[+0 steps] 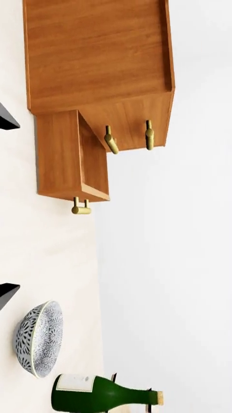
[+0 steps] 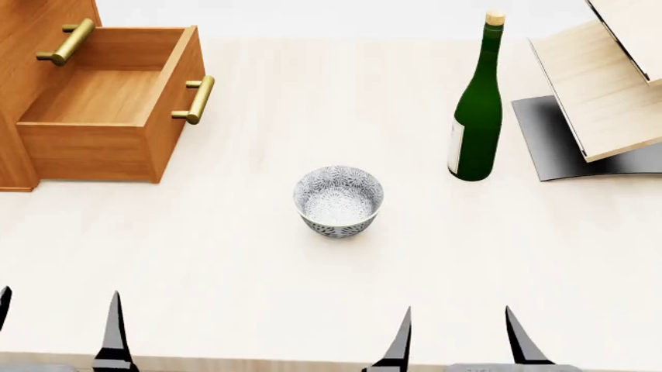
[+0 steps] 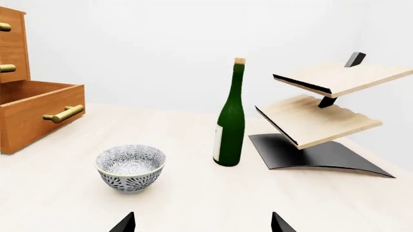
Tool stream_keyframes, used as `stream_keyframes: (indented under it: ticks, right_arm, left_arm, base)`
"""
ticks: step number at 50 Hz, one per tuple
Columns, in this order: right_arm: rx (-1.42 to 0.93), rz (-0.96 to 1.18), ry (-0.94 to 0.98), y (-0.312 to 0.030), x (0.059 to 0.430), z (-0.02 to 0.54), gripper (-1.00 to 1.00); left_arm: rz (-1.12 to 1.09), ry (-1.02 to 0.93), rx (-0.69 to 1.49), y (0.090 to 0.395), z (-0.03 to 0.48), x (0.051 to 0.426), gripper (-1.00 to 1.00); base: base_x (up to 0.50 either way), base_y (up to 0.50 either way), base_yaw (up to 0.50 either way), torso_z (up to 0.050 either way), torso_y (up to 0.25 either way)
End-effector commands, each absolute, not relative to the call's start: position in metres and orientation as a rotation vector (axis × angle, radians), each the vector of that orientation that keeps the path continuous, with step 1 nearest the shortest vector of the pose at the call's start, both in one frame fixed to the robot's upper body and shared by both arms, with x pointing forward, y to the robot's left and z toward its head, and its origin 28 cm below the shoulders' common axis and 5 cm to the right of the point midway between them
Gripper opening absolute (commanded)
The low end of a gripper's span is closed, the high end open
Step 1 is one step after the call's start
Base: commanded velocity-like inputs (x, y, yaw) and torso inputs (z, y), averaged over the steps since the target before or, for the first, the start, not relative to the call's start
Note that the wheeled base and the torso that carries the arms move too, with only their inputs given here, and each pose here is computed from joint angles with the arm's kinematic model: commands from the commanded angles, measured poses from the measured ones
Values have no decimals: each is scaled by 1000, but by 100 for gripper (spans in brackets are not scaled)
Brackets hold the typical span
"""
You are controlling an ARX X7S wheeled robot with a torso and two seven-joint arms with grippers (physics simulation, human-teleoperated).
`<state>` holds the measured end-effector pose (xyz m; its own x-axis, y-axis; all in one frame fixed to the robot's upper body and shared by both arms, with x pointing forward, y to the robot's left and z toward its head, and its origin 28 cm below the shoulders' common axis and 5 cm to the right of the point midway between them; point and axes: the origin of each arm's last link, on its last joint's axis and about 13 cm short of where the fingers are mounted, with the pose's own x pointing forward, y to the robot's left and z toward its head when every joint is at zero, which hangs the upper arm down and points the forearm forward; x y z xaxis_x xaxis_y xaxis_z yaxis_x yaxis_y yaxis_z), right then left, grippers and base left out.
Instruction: Close the bottom drawer of the cabinet.
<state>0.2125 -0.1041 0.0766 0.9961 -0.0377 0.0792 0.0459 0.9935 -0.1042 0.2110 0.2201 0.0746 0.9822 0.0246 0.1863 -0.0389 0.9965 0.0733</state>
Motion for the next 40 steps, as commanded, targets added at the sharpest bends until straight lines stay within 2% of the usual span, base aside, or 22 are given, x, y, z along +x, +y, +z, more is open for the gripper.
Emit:
stream_keyframes:
  ticks: [1,20,40]
  right_arm:
    - [-145,-46,-149,-105,206,120,100]
    - [-170,-32,-218,-103,197,143,100]
    - [-151,-32,-203,-105,198,137,100]
  left_arm:
    - [44,-245,135,225,106,209,100]
    - [87,-275,175,234,121,200,100]
    - [89,-276,192,234,122,200,100]
  base:
    - [0,0,0,0,0]
    - [0,6,0,0,0]
    - [0,490,0,0,0]
